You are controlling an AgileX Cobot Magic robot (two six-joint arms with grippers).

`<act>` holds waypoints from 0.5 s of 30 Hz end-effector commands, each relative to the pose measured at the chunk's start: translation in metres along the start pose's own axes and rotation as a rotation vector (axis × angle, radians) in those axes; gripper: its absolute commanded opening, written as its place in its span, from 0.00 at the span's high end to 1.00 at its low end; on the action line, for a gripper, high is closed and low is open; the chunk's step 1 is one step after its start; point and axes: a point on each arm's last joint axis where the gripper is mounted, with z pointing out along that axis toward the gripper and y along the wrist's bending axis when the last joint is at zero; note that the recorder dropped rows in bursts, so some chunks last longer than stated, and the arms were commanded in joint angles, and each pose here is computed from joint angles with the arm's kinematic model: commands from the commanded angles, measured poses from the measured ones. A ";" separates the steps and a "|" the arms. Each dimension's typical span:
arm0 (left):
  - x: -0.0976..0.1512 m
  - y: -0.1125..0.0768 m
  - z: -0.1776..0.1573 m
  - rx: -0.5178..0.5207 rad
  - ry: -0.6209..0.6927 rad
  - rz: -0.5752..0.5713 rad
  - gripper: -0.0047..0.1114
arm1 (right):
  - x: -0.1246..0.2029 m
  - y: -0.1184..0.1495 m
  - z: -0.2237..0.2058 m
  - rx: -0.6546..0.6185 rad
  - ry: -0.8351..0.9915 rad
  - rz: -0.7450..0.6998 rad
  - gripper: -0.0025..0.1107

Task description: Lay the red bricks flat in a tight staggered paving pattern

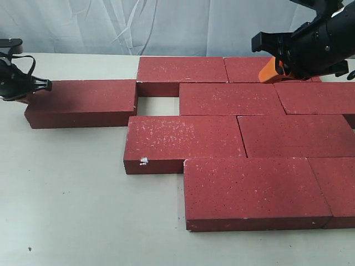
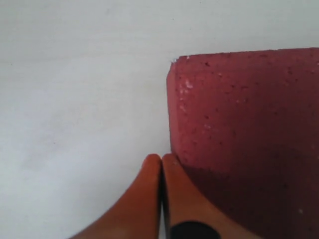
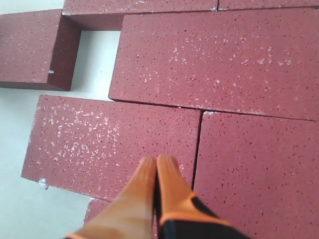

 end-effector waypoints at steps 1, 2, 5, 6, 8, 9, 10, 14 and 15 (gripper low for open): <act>-0.006 0.000 -0.003 -0.033 -0.043 0.057 0.96 | 0.000 -0.001 -0.003 0.003 -0.017 -0.006 0.98; -0.010 0.002 -0.010 -0.040 -0.068 0.054 0.96 | 0.000 -0.001 -0.003 0.003 -0.017 -0.006 0.98; -0.027 -0.001 -0.034 -0.042 -0.154 0.053 0.96 | 0.000 -0.001 -0.003 0.003 -0.017 -0.010 0.98; -0.032 -0.002 -0.040 -0.039 -0.173 0.046 0.96 | 0.000 -0.001 -0.003 0.003 -0.017 -0.010 0.98; -0.037 -0.007 -0.048 0.012 -0.187 -0.020 0.96 | -0.001 -0.001 -0.003 0.002 -0.020 -0.009 0.98; -0.038 -0.016 -0.049 0.055 -0.174 -0.043 0.96 | -0.001 -0.001 -0.003 0.002 -0.020 -0.009 0.98; -0.038 -0.023 -0.048 0.068 -0.169 -0.037 0.96 | -0.001 -0.001 -0.003 0.002 -0.020 -0.009 0.98; -0.037 -0.071 -0.044 0.133 -0.161 0.040 0.96 | -0.001 0.000 -0.003 0.000 -0.019 -0.009 0.98; -0.036 -0.080 -0.044 0.143 -0.161 0.057 0.96 | 0.000 0.001 -0.002 -0.003 -0.019 -0.008 0.98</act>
